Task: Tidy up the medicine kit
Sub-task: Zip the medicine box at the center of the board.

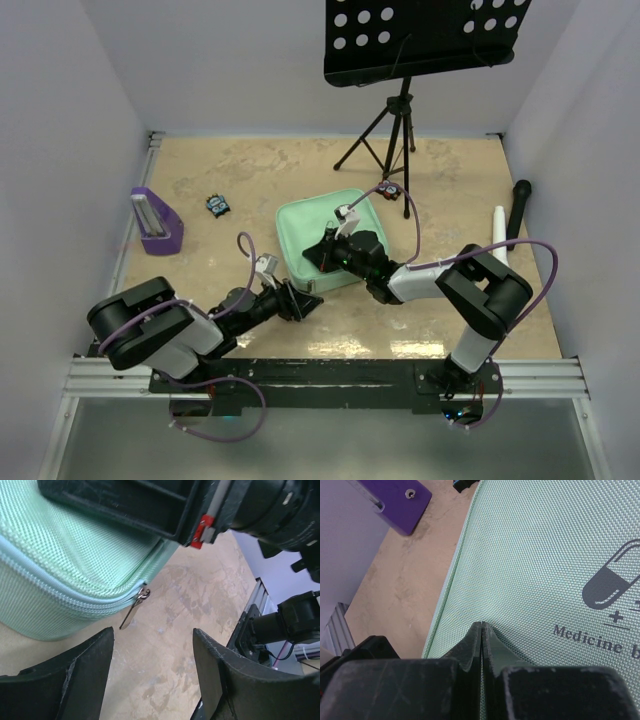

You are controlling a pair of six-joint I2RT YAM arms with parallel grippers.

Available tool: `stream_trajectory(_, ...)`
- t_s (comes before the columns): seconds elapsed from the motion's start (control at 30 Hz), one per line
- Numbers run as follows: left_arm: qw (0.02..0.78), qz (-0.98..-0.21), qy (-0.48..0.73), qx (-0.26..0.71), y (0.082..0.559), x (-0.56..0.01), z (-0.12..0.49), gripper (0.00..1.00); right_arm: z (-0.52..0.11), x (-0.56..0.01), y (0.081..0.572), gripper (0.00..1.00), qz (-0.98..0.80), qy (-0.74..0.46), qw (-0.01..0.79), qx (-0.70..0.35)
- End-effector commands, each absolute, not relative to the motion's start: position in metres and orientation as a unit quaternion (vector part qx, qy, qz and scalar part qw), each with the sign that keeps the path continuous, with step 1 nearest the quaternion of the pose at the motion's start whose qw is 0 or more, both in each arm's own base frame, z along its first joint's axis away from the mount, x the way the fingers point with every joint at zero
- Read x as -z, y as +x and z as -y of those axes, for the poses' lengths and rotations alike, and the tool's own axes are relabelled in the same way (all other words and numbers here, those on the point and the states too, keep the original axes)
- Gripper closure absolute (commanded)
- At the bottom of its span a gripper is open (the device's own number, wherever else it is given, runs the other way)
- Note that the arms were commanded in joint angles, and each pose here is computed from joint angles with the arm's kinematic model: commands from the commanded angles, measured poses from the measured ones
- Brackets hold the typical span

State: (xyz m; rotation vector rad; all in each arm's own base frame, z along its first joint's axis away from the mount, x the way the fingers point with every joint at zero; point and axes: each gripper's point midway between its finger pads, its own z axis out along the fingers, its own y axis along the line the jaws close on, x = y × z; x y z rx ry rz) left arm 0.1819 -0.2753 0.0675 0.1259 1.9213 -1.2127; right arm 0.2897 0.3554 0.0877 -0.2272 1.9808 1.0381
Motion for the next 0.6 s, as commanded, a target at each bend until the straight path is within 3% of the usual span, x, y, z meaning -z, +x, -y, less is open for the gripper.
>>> stream_trajectory(0.0, 0.488, -0.693, 0.054, 0.528, 0.189, -0.121, 0.277, 0.31, -0.312, 0.022, 0.239, 1.00, -0.896, -0.125, 0.294, -0.308)
stream_trajectory(0.57, 0.499, -0.685, 0.058, 0.527, 0.197, -0.128, 0.284, 0.33, -0.312, 0.019, 0.240, 1.00, -0.894, -0.126, 0.297, -0.310)
